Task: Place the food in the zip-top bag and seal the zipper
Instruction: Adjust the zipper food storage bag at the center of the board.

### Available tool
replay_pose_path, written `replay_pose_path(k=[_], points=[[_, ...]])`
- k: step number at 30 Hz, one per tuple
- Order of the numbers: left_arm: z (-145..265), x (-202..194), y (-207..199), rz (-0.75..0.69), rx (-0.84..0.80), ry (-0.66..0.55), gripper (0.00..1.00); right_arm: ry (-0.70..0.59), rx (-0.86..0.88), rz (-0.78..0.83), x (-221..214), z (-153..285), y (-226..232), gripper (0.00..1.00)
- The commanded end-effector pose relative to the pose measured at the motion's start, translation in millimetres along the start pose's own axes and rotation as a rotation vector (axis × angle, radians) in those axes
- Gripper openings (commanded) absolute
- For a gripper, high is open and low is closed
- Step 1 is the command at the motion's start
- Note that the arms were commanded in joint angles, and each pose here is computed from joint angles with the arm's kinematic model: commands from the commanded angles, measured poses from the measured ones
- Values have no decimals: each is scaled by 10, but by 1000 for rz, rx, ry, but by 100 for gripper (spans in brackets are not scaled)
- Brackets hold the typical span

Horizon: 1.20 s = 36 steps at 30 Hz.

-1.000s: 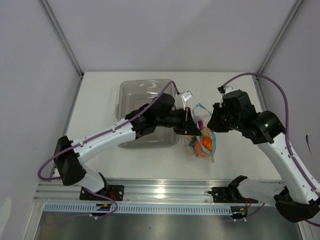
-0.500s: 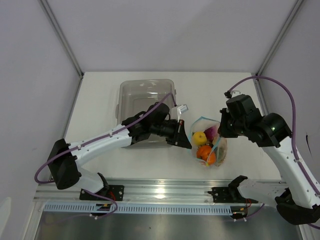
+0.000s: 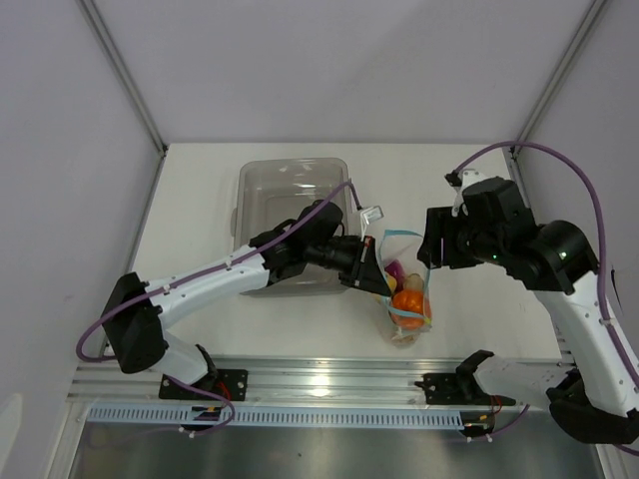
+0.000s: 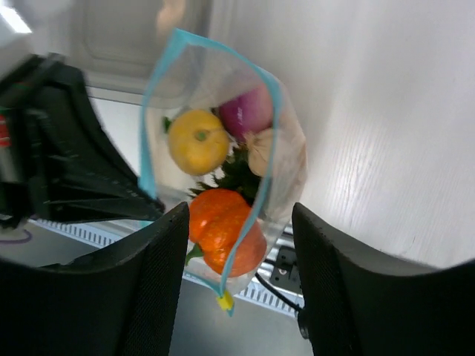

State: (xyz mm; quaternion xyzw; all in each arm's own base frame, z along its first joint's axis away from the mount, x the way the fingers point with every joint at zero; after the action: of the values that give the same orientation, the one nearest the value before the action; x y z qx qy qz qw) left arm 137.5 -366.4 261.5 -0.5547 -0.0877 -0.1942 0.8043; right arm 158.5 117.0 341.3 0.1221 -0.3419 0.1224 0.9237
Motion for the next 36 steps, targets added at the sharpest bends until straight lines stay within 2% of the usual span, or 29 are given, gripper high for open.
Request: replay_pose_path(k=[1, 4, 10, 16, 20, 28, 32, 36], points=[[34, 137, -250, -41, -84, -22, 1, -39, 82, 94, -18, 372, 13, 61], [42, 143, -258, -50, -80, -22, 1, -51, 202, 130, -18, 478, 197, 63], [62, 107, -191, -51, -51, -30, 1, 120, 307, 143, -202, 197, 409, 57], [54, 49, -116, -43, -42, -18, 1, 193, 383, 147, -376, 27, 494, 54], [65, 34, -114, -46, -45, -18, 1, 251, 347, 129, -493, -180, 464, 53], [84, -23, -69, -50, -37, -8, 1, 324, 300, 126, -703, -321, 373, 52], [78, -42, -45, -49, -35, 0, 1, 314, 261, 140, -691, -333, 317, 59], [89, -62, -43, -53, -39, 4, 1, 320, 213, 147, -677, -394, 268, 61]])
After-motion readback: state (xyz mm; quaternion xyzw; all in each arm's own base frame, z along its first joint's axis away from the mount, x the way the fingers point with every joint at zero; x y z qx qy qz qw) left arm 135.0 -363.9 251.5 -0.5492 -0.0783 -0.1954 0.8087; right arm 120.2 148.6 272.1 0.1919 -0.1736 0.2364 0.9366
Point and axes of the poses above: each gripper's point midway between its finger pads, its own z axis back along the fingers, its own y axis along the line the jaws close on, x = y × z, the point moved 4 cm from there along z, back along the fingers, and after that the axes turned 6 degrees about z, right-handed, at the moved point
